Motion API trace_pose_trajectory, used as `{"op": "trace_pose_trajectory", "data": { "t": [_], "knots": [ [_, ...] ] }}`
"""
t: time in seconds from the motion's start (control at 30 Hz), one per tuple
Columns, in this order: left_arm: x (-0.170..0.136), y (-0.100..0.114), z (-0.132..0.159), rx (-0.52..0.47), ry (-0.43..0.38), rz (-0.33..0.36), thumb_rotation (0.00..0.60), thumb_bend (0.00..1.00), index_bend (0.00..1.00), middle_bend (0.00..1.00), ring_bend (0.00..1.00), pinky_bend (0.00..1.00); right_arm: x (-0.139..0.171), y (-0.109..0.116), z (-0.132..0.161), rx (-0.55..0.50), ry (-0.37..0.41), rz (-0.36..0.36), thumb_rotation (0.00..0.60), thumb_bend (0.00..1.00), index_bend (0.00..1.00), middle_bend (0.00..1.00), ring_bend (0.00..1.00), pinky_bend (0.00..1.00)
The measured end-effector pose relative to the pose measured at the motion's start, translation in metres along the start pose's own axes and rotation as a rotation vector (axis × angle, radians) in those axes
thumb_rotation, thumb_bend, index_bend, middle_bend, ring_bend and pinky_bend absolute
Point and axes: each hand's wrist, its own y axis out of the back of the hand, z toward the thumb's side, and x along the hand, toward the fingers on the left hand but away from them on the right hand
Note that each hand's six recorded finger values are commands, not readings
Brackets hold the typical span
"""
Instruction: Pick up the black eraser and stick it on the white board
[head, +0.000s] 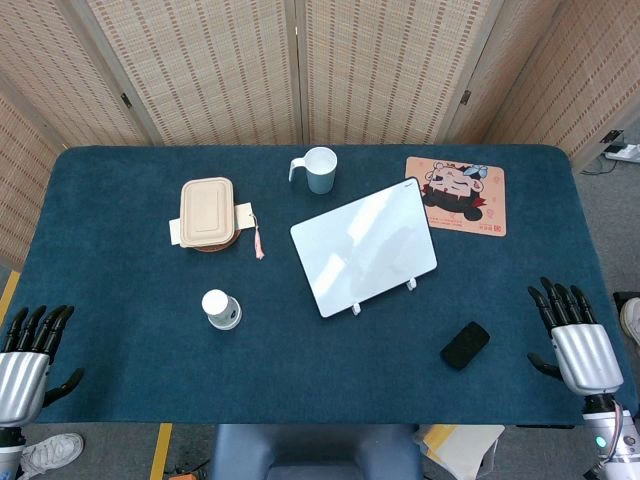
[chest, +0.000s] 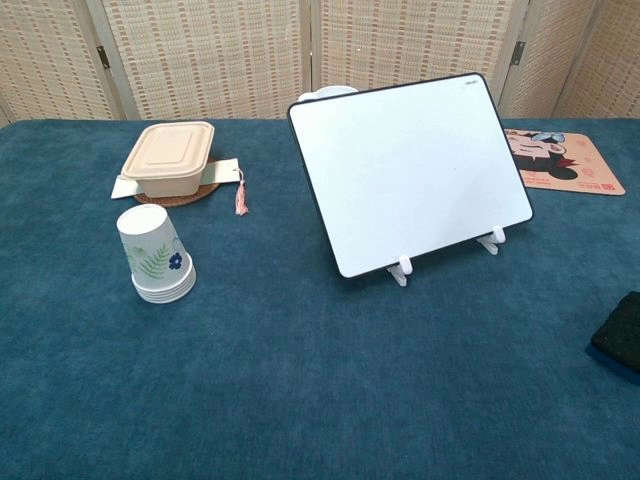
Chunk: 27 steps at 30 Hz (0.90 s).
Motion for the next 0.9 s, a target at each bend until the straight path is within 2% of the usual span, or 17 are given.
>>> {"op": "trace_pose_trajectory", "data": {
  "t": [0.23, 0.43, 0.6, 0.77, 0.9],
  "knots": [
    [0.000, 0.000, 0.001, 0.001, -0.001, -0.001, 0.600, 0.24, 0.08, 0.16, 0.09, 0.00, -0.003, -0.001, 0.001, -0.017, 0.018, 0.008, 0.600, 0.19, 0.00, 0.00, 0.00, 0.00],
    [0.002, -0.002, -0.002, -0.005, 0.003, -0.013, 0.600, 0.24, 0.08, 0.16, 0.09, 0.00, -0.008, -0.010, 0.009, -0.027, 0.086, 0.044, 0.600, 0.19, 0.00, 0.00, 0.00, 0.00],
    [0.002, 0.000, -0.005, -0.013, 0.013, -0.011, 0.600, 0.24, 0.08, 0.16, 0.09, 0.00, -0.012, -0.023, 0.020, 0.058, 0.150, 0.101, 0.600, 0.19, 0.02, 0.00, 0.00, 0.00],
    [0.000, 0.000, -0.001, -0.011, 0.004, -0.006, 0.600, 0.24, 0.08, 0.16, 0.09, 0.00, -0.020, -0.040, 0.035, 0.201, 0.219, 0.180, 0.600, 0.19, 0.12, 0.00, 0.00, 0.00],
    [0.000, -0.001, -0.004, -0.007, 0.019, -0.010, 0.600, 0.24, 0.08, 0.16, 0.09, 0.00, -0.032, -0.052, 0.049, 0.270, 0.273, 0.219, 0.600, 0.19, 0.18, 0.00, 0.00, 0.00]
  ]
}}
